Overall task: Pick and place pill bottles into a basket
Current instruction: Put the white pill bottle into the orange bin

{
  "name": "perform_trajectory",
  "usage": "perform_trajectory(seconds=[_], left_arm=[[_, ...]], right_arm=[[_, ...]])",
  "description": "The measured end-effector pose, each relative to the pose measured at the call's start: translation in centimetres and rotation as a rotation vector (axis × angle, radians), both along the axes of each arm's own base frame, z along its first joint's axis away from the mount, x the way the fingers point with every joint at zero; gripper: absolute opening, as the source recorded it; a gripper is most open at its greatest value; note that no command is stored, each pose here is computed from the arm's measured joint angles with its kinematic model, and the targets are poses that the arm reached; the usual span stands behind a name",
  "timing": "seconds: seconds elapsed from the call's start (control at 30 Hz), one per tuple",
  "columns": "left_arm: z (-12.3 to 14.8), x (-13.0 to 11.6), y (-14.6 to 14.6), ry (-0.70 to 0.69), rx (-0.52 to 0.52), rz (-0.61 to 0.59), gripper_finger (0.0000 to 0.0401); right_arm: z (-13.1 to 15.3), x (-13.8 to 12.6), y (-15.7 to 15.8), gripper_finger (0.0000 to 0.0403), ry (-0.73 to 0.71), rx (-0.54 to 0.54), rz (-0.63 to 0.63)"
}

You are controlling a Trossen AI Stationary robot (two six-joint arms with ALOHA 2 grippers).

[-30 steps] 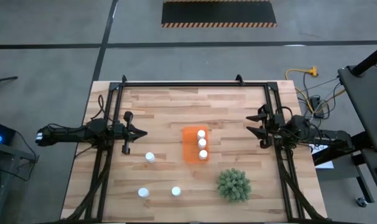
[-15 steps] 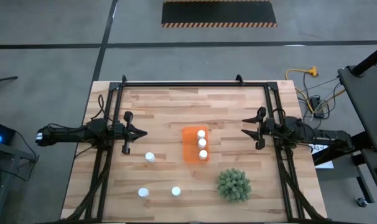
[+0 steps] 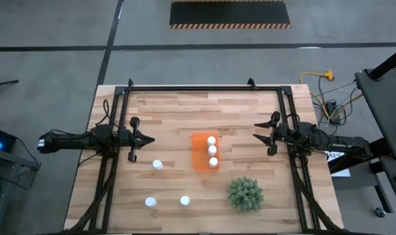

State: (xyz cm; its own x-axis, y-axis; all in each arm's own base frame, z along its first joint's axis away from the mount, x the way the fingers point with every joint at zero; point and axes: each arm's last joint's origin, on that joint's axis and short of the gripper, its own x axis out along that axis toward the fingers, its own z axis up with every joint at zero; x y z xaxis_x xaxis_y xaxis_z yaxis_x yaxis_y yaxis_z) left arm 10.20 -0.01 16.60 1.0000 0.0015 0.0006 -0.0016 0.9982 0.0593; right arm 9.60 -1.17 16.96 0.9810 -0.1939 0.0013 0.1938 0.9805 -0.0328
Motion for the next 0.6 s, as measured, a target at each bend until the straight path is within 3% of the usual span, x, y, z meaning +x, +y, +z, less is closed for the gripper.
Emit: perform_trajectory(seconds=[0.37,0.6], left_arm=[[0.00,0.00,0.00,0.000,-0.001,0.000,0.0000],[0.36,-0.02,0.00,-0.037,-0.067,-0.003,0.0000]], right_arm=[[0.00,0.00,0.00,0.0206,0.020,-0.100,0.000],[-0.01,0.01,0.00,0.0206,0.020,-0.094,0.000]])
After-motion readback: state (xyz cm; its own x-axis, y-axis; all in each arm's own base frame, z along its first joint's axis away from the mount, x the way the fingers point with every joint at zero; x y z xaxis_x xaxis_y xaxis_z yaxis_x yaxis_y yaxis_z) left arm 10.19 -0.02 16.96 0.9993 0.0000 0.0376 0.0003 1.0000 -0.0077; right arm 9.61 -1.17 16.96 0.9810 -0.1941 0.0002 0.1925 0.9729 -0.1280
